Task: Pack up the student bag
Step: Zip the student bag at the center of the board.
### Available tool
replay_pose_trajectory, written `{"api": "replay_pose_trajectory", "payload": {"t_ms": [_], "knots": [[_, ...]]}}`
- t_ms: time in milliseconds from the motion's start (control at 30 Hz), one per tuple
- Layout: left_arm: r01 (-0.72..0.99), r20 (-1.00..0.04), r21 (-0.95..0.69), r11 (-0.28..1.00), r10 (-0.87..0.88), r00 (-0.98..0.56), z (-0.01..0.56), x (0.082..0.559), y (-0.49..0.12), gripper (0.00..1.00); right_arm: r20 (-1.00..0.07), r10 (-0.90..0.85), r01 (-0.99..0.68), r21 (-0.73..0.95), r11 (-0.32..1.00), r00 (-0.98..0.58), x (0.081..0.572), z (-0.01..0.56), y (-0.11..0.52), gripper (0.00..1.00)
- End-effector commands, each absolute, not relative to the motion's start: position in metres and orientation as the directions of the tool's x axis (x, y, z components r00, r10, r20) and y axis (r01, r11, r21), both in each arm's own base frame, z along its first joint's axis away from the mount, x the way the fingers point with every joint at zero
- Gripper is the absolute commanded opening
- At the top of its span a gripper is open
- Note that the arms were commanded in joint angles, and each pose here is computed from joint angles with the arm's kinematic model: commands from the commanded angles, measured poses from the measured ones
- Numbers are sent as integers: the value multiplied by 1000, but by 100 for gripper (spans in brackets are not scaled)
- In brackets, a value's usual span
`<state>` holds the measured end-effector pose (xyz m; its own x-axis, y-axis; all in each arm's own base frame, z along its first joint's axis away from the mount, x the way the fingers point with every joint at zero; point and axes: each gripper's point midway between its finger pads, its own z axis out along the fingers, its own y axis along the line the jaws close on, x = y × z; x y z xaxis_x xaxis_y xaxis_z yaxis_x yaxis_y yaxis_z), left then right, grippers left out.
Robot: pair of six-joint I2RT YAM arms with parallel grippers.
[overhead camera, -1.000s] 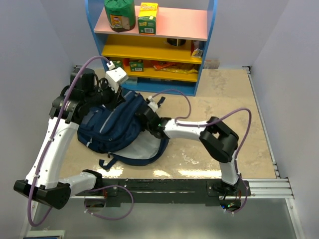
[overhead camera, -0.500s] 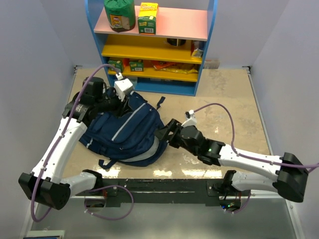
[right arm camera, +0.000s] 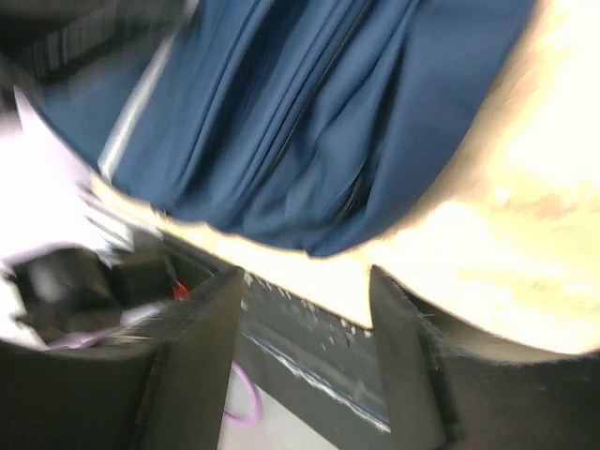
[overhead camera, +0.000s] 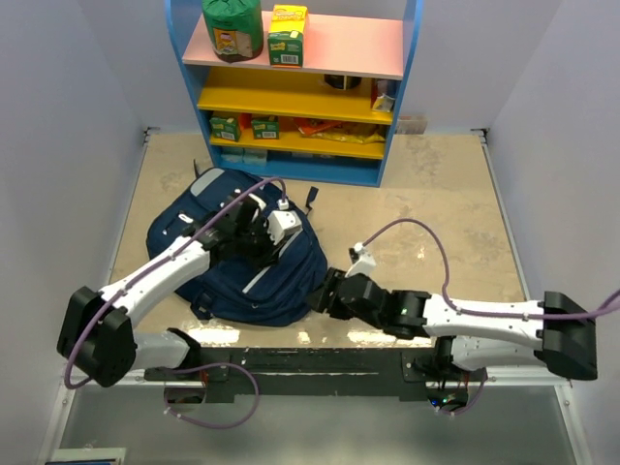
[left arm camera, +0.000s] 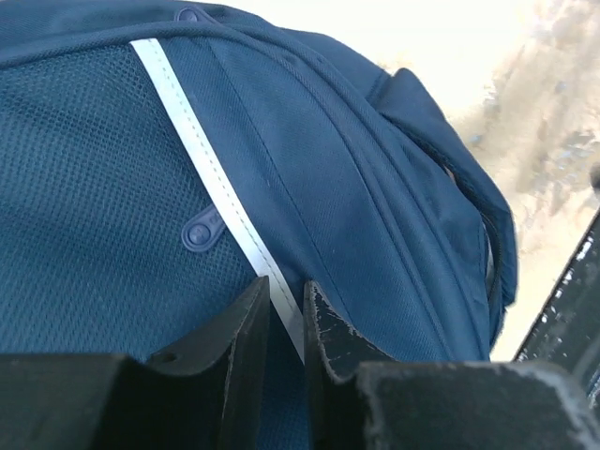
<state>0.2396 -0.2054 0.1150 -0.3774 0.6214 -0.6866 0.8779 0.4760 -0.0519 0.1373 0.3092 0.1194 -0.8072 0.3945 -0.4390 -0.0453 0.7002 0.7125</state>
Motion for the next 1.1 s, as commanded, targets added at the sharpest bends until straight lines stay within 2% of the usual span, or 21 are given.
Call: {"api": "replay_pose_trajectory", "payload": {"t_ms": [0,133,267,400,467,500,600,667,700,733,833,867,933,967,1067], "knots": [[884,-720,-35,465,602,-345,117,261,-224,25,-499,328,-75,629,774,-802,127,113,335,63],[887,-753,-19,461,578,-316,133,282,-239,24,-499,270,-57,546,836,-823,122,84,352,69],[889,-774,-52,454,544,-323,148,298,-257,24,-537,271,-9,461,887,-798,132,61,345,67],[893,-828,-46,447,483,-284,190,306,-269,25,-539,368,125,433,893,-758,165,45,314,44],[898,-850,-12,441,468,-241,220,307,-268,27,-524,432,206,435,877,-734,182,43,291,4],[898,-857,8,439,465,-220,232,307,-267,27,-523,491,280,432,857,-697,202,44,270,0],[891,-884,90,444,447,-134,272,305,-254,27,-566,548,309,466,829,-616,240,69,236,0],[918,-888,108,383,451,-84,283,287,-245,33,-593,569,326,473,819,-570,260,85,221,0],[929,-871,127,348,488,-63,275,283,-240,39,-616,572,344,459,819,-541,277,94,208,0],[938,-844,89,336,526,-109,260,273,-234,41,-624,565,344,449,825,-540,283,97,205,0],[957,-781,62,282,611,-130,229,251,-219,42,-646,483,290,388,875,-591,294,103,213,2],[955,-769,86,283,628,-118,224,249,-213,42,-637,450,269,365,891,-626,292,97,218,13],[953,-766,151,262,640,-54,214,240,-205,43,-615,403,228,345,910,-678,282,89,225,23],[950,-758,183,253,652,-27,210,238,-202,43,-613,390,217,340,915,-686,277,87,226,32],[945,-728,243,219,685,28,188,230,-193,44,-618,384,144,401,904,-686,257,95,234,46]]}}
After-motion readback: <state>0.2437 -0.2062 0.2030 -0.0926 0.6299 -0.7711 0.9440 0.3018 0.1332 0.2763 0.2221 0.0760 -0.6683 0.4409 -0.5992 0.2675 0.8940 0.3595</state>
